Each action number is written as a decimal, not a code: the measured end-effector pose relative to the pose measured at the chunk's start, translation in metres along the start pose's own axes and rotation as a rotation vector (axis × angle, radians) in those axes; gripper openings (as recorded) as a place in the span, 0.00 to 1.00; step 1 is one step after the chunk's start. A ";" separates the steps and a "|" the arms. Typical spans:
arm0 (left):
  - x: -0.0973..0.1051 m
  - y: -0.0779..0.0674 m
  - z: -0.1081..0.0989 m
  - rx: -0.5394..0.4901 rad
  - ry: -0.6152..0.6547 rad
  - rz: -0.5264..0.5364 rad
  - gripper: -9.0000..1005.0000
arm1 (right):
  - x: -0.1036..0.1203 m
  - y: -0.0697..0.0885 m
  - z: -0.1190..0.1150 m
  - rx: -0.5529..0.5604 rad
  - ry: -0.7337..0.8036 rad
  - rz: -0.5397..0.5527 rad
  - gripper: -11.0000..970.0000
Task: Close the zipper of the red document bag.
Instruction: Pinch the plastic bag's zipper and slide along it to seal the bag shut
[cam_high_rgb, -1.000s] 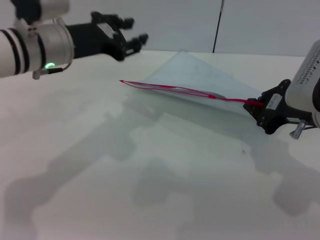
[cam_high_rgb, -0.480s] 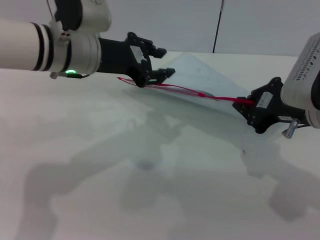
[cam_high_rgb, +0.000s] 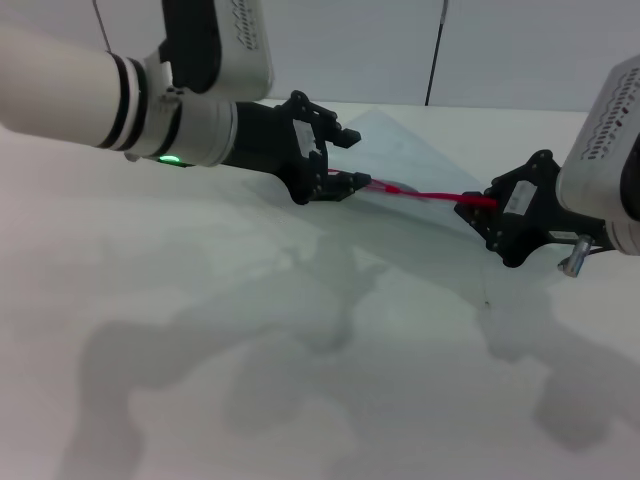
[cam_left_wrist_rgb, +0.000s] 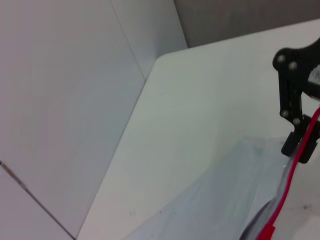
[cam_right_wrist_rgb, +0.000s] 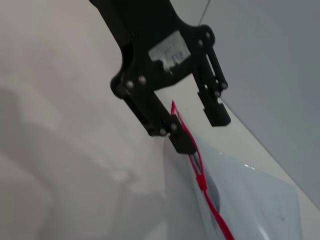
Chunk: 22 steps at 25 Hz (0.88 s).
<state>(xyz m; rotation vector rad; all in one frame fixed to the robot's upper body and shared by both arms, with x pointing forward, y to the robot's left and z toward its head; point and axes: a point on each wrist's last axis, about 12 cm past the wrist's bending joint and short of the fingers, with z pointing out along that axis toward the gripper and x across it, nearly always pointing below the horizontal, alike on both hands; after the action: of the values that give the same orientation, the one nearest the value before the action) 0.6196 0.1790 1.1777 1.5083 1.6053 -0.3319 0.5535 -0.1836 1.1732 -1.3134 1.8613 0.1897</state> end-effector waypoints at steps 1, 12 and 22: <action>-0.001 -0.001 0.001 0.000 0.005 0.011 0.50 | -0.002 0.001 -0.001 -0.002 -0.003 -0.005 0.06; -0.019 -0.005 0.001 0.002 0.007 0.098 0.50 | -0.006 0.000 -0.004 -0.003 -0.009 -0.006 0.06; -0.029 -0.006 -0.001 0.022 -0.009 0.119 0.50 | -0.004 -0.006 0.003 -0.004 0.005 0.001 0.06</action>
<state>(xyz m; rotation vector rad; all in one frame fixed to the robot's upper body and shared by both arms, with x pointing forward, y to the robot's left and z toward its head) 0.6101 0.1590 1.1969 1.6093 1.5025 -0.2902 0.5612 -0.1816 1.1761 -1.3173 1.8667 0.1911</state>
